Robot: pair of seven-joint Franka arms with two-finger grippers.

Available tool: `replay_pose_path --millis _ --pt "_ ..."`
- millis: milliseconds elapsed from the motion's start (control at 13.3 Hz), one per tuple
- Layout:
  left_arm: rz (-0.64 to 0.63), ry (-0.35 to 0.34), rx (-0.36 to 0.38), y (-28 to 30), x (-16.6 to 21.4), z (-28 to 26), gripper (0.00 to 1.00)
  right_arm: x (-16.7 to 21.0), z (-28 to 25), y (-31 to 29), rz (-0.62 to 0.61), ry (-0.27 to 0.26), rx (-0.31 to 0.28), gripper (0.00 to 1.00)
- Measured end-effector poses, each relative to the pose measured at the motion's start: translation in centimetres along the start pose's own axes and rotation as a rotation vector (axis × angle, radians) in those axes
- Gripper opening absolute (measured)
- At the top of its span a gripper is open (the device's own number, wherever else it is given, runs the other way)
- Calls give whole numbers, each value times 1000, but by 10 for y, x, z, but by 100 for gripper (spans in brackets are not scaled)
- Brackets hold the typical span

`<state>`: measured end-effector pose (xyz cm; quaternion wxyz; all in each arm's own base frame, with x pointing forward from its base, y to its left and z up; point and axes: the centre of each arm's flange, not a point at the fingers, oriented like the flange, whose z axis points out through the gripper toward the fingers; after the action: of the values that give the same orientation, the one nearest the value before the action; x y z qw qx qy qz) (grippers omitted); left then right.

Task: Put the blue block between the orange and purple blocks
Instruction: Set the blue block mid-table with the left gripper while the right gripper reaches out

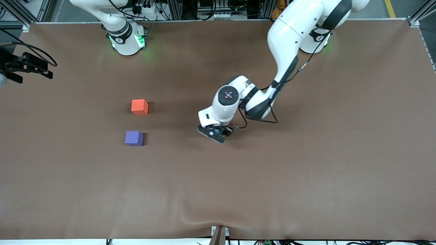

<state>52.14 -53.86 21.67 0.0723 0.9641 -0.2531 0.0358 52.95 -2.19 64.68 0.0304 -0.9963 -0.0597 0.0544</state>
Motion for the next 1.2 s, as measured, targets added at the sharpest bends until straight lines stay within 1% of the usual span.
replay_pose_path --millis 225,450,600,750,825,900,975,1050,1125,1200 --pt "-4 7 0 39 -6 6 61 8 11 1 0 -21 5 100" --pt "-46 3 1 65 -16 12 60 30 39 -7 -19 -68 8 100" --pt "-83 11 9 80 -20 11 75 48 61 -6 -20 -84 8 100" --pt "-121 36 13 80 -11 -6 98 75 95 -5 -23 -100 5 100" --pt "-137 44 31 71 -3 -23 100 87 109 -8 -30 -97 2 100" --pt "-158 55 62 53 8 -50 100 95 121 -16 -44 -104 0 100" --pt "-192 54 106 28 18 -85 100 102 132 -26 -54 -110 4 100" --pt "-236 32 154 -3 23 -122 100 109 142 -36 -40 -103 23 100" --pt "-291 13 191 -38 26 -161 100 115 156 -46 14 -96 60 100" --pt "-344 6 207 -72 27 -199 100 119 171 -56 82 -100 89 100"
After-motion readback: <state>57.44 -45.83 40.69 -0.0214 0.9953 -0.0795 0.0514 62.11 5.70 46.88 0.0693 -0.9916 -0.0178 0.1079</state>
